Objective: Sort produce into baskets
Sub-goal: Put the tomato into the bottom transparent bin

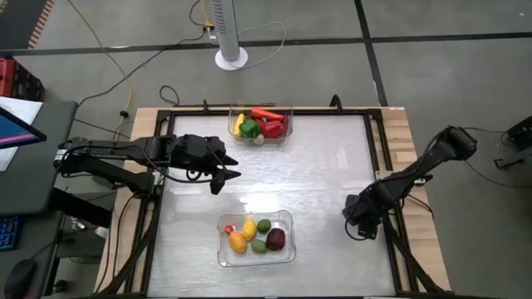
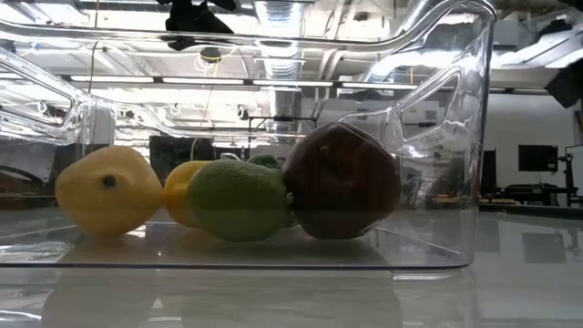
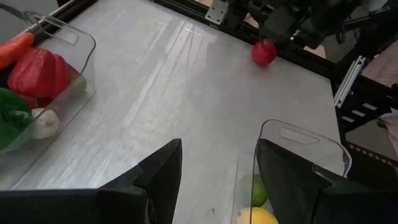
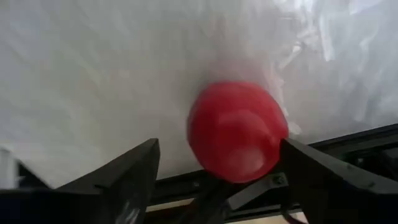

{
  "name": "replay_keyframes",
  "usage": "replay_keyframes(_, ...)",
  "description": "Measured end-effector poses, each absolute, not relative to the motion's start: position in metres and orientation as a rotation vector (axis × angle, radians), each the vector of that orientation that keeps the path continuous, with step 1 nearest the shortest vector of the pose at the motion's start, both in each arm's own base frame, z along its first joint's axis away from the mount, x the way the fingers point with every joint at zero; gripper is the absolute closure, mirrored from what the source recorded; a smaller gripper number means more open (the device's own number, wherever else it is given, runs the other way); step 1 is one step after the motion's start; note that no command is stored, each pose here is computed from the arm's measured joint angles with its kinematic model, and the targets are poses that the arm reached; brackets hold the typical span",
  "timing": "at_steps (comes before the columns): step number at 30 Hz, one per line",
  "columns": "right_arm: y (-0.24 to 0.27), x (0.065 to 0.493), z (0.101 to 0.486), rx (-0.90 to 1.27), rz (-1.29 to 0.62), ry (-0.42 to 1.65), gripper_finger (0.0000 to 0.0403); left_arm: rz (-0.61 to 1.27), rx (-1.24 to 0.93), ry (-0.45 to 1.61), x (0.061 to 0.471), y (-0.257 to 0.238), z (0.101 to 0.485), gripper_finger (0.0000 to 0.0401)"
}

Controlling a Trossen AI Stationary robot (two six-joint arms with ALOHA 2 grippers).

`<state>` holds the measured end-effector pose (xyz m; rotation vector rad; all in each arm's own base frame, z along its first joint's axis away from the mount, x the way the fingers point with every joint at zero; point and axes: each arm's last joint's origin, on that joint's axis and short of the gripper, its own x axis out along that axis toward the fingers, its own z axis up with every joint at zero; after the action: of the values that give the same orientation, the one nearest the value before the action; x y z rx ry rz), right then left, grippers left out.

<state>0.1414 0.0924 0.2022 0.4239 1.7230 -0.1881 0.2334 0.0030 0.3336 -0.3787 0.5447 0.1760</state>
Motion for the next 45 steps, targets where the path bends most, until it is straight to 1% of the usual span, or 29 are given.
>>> replay_keyframes(4,0.094,0.134,0.189,0.357,-0.198,1.723,0.002,0.176,-0.379,0.545,0.233,0.003,0.334,0.0208)
replay_keyframes(8,0.094,0.13,0.171,0.353,-0.174,1.722,0.0016,0.177,-0.38,0.544,0.233,0.003,0.334,0.0208)
replay_keyframes(11,0.094,0.128,0.161,0.345,-0.185,1.755,0.0029,0.178,-0.38,0.544,0.233,0.003,0.334,0.0208)
replay_keyframes(17,0.095,0.13,0.159,0.332,-0.197,1.783,0.0081,0.179,-0.382,0.546,0.233,0.003,0.333,0.0208)
replay_keyframes(20,0.095,0.135,0.165,0.331,-0.217,1.749,0.0085,0.178,-0.382,0.547,0.233,0.003,0.333,0.0208)
replay_keyframes(23,0.095,0.146,0.177,0.38,-0.215,1.7,0.0086,0.167,-0.368,0.555,0.232,0.003,0.333,0.0208)
replay_keyframes(25,0.096,0.159,0.19,0.429,-0.191,1.638,0.0085,0.145,-0.335,0.571,0.226,0.002,0.338,0.0208)
replay_keyframes(28,0.1,0.18,0.217,0.459,-0.146,1.479,0.0083,0.157,-0.309,0.499,0.211,0.003,0.359,0.0208)
replay_keyframes(34,0.102,0.224,0.279,0.454,-0.043,1.02,0.0083,0.279,-0.229,0.346,0.179,0.008,0.382,0.0208)
replay_keyframes(37,0.094,0.239,0.301,0.452,-0.044,0.846,0.0083,0.3,-0.209,0.266,0.169,0.009,0.39,0.0208)
replay_keyframes(41,0.082,0.254,0.316,0.483,-0.04,0.704,0.0082,0.255,-0.229,0.117,0.158,0.008,0.388,0.0208)
replay_keyframes(45,0.084,0.277,0.314,0.492,0.029,0.608,0.0082,0.261,-0.308,-0.009,0.143,0.008,0.368,0.0208)
